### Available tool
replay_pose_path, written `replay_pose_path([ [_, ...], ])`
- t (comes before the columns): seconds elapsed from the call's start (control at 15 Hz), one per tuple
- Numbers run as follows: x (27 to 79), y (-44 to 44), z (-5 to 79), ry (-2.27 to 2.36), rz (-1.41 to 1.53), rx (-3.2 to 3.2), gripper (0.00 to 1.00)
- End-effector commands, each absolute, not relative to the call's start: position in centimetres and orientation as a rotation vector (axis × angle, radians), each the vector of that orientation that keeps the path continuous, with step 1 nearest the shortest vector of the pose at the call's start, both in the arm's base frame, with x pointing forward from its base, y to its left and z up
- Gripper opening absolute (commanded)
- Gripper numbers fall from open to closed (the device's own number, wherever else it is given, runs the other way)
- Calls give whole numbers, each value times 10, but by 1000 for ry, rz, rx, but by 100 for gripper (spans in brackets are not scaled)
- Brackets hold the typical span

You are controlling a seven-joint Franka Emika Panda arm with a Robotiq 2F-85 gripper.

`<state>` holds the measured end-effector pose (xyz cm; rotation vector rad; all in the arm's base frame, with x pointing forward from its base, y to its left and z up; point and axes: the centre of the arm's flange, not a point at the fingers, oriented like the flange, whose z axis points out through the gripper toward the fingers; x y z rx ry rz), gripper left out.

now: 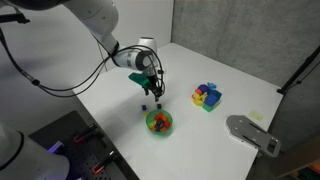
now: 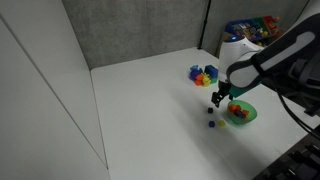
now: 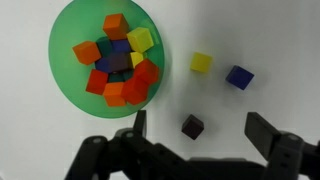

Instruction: Remove a yellow block in the green bowl and place it on the worktop

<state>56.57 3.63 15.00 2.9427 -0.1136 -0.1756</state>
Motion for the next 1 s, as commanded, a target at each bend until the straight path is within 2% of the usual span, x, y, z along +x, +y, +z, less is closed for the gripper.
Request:
replay_pose_path([
  [0.0, 539, 4, 206, -114, -164, 2989, 100],
  [0.47, 509, -57, 305, -5, -173, 3074, 100],
  [0.93, 475, -58, 415, -69, -144, 3092, 100],
])
